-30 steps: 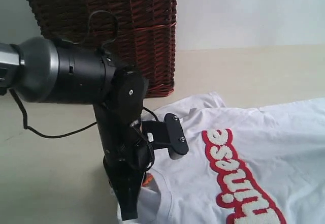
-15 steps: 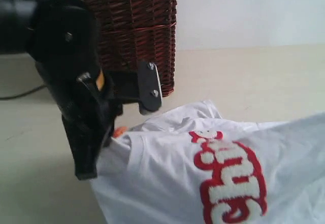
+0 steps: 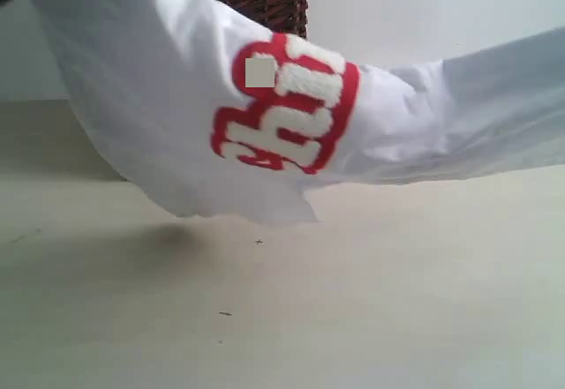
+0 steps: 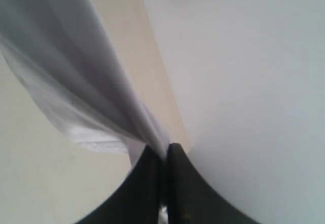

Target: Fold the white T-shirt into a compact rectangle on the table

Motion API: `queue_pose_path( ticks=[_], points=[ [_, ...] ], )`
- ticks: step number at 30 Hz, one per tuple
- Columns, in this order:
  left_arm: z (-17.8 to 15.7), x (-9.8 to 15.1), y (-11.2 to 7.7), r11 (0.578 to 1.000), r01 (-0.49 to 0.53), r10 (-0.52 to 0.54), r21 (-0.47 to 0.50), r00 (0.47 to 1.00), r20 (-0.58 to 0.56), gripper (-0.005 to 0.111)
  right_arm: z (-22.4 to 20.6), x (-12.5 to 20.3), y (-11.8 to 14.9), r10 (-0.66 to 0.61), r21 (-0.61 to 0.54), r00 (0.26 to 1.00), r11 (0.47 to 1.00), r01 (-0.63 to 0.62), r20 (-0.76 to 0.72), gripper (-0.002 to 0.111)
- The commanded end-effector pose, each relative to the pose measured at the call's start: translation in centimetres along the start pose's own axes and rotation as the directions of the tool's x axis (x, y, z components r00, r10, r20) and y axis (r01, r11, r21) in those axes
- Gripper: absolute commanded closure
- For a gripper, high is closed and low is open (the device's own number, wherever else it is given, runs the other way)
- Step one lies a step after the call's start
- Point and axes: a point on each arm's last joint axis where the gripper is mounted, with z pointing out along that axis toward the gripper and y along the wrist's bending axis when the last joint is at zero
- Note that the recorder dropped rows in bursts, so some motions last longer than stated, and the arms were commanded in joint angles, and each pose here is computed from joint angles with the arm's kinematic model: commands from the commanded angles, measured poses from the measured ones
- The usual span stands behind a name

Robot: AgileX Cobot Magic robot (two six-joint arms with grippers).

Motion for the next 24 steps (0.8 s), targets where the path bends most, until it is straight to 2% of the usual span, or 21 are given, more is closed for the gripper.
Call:
queue_pose_path(
  ticks=[1,4,7,10,11,13,18,24],
  points=[
    [-4.0,2.1,2.3,0.983,0.141,-0.14,-0.118,0.99,0.024,0.107,-1.6,-1.4,0.8,0.035,-0.009,0.999,0.999,-0.035,0.027,0.108],
    [-6.8,3.5,3.2,0.962,0.208,-0.201,-0.177,0.978,0.056,0.107,-2.6,-1.8,1.0,0.114,0.024,0.993,0.993,-0.113,-0.008,0.108],
    [-10.6,4.9,3.4,0.932,0.283,-0.263,-0.227,0.958,0.117,0.107,-3.5,-2.1,1.9,0.122,-0.024,0.991,0.992,-0.124,-0.048,0.108],
    [-14.1,6.1,2.6,0.907,0.361,-0.327,-0.217,0.928,0.176,0.107,-4.0,-2.2,2.5,0.097,-0.057,0.992,0.993,-0.101,-0.079,0.108],
    [-15.4,6.6,2.2,0.899,0.384,-0.347,-0.213,0.918,0.192,0.107,-4.4,-2.4,2.6,0.128,-0.044,0.988,0.99,-0.132,-0.085,0.108],
    [-16.8,7.3,1.6,0.894,0.395,-0.359,-0.21,0.913,0.193,0.107,-4.6,-2.4,2.8,0.118,-0.039,0.988,0.992,-0.123,-0.102,0.108],
    [-18.4,8.1,0.5,0.891,0.417,-0.38,-0.179,0.901,0.209,0.107,-5.0,-2.6,2.9,0.127,-0.03,0.985,0.991,-0.131,-0.113,0.108],
    [-16.4,8.8,-0.9,0.904,0.406,-0.388,-0.135,0.911,0.141,0.107,-4.9,-3.1,2.7,0.21,-0.013,0.976,0.977,-0.211,-0.051,0.108]
  ],
)
